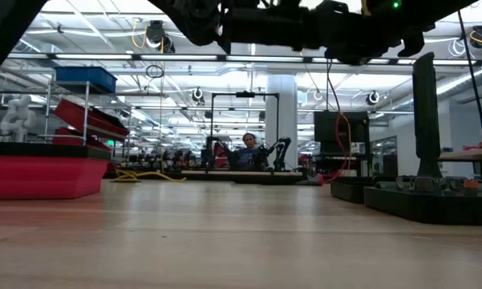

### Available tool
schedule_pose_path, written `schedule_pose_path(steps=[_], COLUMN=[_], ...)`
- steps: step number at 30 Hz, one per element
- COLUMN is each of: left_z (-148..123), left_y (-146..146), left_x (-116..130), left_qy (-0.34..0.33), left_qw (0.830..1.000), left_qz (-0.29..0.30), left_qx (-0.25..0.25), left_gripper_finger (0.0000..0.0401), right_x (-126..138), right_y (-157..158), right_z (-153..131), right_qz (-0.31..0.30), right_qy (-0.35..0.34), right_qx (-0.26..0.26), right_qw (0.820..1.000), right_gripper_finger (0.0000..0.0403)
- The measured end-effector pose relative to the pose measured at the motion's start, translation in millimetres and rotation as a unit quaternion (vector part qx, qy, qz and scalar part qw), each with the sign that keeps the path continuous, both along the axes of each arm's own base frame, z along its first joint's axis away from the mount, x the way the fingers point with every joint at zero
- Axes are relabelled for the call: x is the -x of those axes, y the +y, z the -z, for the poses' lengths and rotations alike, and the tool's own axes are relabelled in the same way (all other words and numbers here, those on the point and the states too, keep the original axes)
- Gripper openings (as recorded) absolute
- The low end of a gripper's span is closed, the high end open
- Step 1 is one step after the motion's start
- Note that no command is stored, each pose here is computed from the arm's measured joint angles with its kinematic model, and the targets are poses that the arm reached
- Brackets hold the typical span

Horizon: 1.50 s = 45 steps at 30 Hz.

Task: Coil cords
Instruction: Coil the red wire onto the spool

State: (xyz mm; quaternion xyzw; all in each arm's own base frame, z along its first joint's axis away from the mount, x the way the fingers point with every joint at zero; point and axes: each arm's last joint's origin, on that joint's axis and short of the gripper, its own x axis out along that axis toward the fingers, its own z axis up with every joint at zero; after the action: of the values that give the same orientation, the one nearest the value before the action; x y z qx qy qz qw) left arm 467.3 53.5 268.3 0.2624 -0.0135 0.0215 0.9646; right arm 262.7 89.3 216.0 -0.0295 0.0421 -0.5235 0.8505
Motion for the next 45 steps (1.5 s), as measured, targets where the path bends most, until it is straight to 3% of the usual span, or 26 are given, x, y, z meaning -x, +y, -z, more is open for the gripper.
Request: schedule_pose_path(steps=[5, 11, 15, 19, 27, 36, 45], left_z=[23, 25, 27, 44, 45, 43, 43], left_y=[1, 4, 6, 9, 8, 7, 8], left_x=[-7, -7, -5, -4, -3, -3, -3], left_qy=[0.033, 0.045, 0.056, 0.112, 0.128, 0.12, 0.121], left_qw=[0.999, 0.999, 0.998, 0.993, 0.991, 0.993, 0.993], left_qz=[-0.009, -0.007, -0.005, -0.011, -0.005, 0.016, 0.016], left_qx=[-0.021, -0.026, -0.026, -0.038, -0.037, -0.001, 0.0], left_gripper_finger=[0.0, 0.0, 0.0, 0.0, 0.0, 0.0, 0.0], right_x=[-8, -10, 5, 24, 48, 64, 73], right_y=[0, 0, -3, -10, -16, -18, -22], right_z=[-13, -28, -41, -53, -59, -54, -52], right_qz=[-0.008, -0.03, -0.066, -0.078, -0.13, -0.118, -0.102], right_qy=[0.038, 0.08, 0.075, 0.087, 0.174, 0.254, 0.314], right_qx=[0.006, -0.001, -0.078, -0.135, -0.226, -0.238, -0.221], right_qw=[0.999, 0.996, 0.992, 0.984, 0.95, 0.93, 0.918], right_gripper_finger=[0.0, 0.0001, 0.0001, 0.0001, 0.0, 0.0, 0.0])
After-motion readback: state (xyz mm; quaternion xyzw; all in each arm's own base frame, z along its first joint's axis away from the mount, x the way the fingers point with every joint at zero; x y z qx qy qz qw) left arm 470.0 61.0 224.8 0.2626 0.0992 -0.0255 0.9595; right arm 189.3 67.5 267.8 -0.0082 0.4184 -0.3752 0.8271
